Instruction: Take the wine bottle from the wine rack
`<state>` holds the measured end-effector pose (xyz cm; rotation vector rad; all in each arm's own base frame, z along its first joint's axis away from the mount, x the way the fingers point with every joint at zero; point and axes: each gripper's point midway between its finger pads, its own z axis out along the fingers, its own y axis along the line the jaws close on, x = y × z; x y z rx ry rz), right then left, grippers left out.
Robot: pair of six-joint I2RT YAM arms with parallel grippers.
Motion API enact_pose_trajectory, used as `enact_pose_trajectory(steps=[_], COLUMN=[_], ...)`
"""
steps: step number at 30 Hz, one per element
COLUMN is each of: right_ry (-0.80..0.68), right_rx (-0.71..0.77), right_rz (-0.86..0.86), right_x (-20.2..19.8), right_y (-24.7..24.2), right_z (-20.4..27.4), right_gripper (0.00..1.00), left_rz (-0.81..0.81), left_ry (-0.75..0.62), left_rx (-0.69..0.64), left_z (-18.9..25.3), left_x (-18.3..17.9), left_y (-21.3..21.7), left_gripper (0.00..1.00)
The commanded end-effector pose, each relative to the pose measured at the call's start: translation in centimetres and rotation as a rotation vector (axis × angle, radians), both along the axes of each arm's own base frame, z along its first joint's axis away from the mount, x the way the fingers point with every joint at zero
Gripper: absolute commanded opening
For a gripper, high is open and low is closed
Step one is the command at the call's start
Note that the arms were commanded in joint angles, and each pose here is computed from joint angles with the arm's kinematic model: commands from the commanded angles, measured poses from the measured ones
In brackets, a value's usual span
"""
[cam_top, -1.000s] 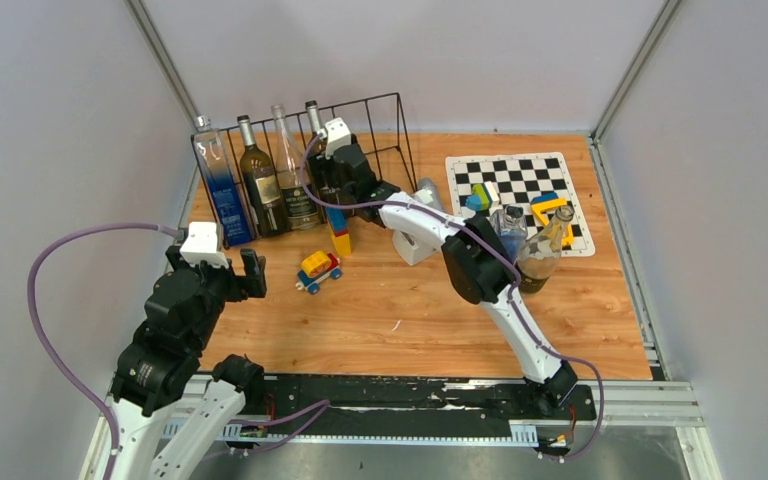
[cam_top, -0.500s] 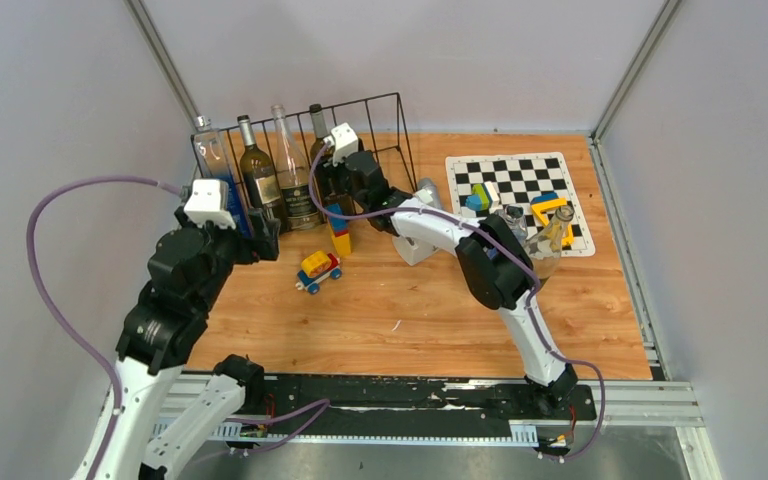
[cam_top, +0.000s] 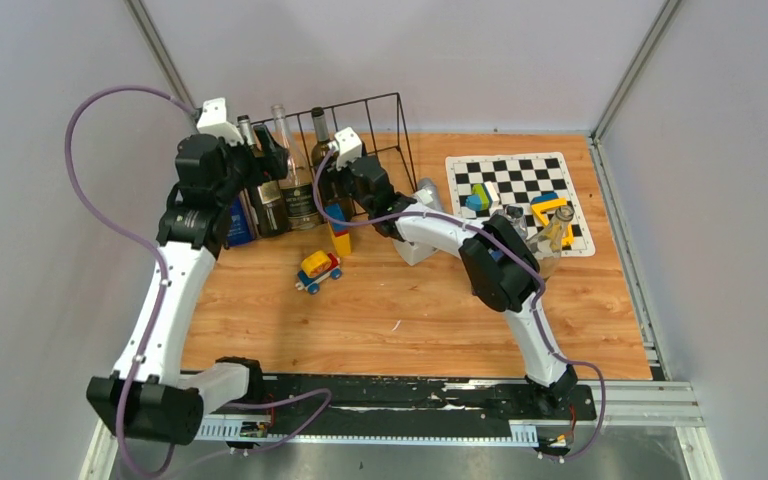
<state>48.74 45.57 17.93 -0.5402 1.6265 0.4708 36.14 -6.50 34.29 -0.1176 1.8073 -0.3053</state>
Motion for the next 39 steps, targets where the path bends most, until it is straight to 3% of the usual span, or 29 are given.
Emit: enact_pose_trajectory(steps=[1,11,24,39], right_ry=[-0.056,-0.053,-0.044,-0.038], right_rx=[0.033,0.033,0.022,0.01], right_rz=[0.033,0.044,0.056,0.063], right_x=[-0.9,-1.1,-1.4,-1.6], right_y=[0.3,0.5,0.9,1.4], right_z=[3.6,3.7,3.3,3.1], right_gripper=[0.38,0.38,0.38,0.37], left_rz=[-0.109,-0.384,-0.388,-0.466], left_ry=[-0.127,-0.185,-0.115,-0.09], left_rx=[-0.11,-0.171,-0.074,-0.112], left_z=[3.7,3.3,-1.2,-3.6], left_x=[3.8,9.7,14.6,16.8], left_y=[-1.4,-5.2,-4.9,-6.4], left_gripper=[1.0,1.0,0.95,0.66])
